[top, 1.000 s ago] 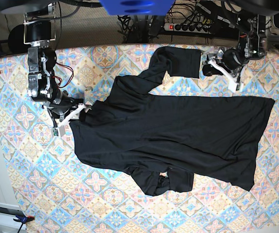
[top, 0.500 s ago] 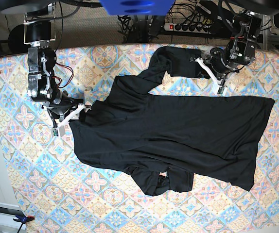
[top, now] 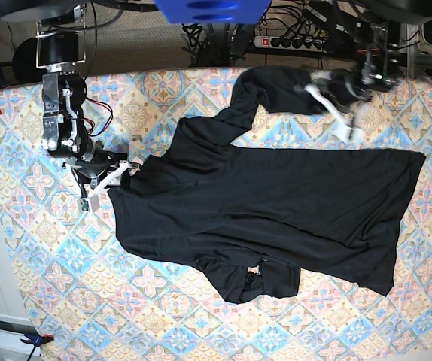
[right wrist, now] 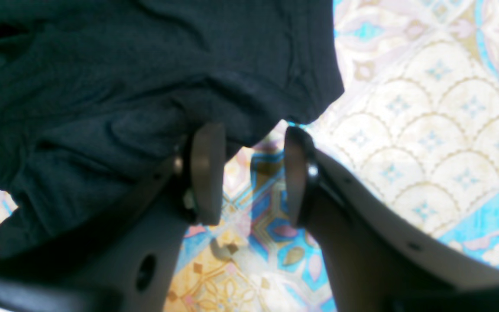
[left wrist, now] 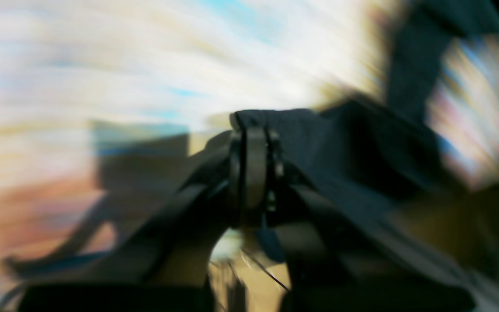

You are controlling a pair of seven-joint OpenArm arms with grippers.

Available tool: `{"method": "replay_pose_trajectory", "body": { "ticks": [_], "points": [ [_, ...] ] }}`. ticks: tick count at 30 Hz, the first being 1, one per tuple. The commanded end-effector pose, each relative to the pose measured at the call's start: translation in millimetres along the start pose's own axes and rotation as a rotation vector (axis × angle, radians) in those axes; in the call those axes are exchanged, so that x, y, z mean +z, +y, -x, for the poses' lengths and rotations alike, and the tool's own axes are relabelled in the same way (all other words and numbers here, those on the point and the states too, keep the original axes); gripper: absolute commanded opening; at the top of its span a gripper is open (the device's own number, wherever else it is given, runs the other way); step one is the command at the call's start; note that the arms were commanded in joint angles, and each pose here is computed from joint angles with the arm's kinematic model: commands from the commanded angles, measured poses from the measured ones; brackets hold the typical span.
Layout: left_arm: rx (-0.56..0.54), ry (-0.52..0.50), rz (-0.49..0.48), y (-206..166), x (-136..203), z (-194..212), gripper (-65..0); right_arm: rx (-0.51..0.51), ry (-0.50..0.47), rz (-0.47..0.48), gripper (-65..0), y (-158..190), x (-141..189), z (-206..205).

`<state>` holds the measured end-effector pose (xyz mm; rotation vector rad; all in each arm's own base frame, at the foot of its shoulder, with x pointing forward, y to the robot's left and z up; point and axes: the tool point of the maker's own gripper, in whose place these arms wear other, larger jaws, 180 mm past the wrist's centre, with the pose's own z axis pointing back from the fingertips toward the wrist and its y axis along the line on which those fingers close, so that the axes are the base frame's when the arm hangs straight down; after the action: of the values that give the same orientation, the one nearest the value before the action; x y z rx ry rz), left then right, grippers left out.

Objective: Layout the t-shirt on the table in an organized manner, then fold the t-shirt properly
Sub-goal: 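Grasp the sleeve cuff with the left gripper and pull it outward, then hold the collar corner with the right gripper and drag it toward its base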

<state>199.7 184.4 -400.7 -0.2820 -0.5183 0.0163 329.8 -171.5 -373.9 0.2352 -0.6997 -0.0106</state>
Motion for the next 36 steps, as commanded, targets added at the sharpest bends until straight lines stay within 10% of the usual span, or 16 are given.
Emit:
{"method": "replay_pose_trajectory", "body": {
  "ticks": [1,19,36],
  "points": [
    [-0.009,-0.048,0.01,-0.9,7.9,-14.9,-65.0,0.01,-0.05,-0.011,-42.7,1.9,3.9,-17.7],
    [0.271,-0.416,-0.51,192.6,153.0,-72.5,-65.0,0.031,0.033,-0.035,-42.6,13.4,-11.1,8.3],
    [0.445,-0.445,-0.661,273.4,191.2,-42.0,-65.0,-0.007,0.081,-0.004,-42.6,-1.6,-19.7,24.4]
  ]
}}
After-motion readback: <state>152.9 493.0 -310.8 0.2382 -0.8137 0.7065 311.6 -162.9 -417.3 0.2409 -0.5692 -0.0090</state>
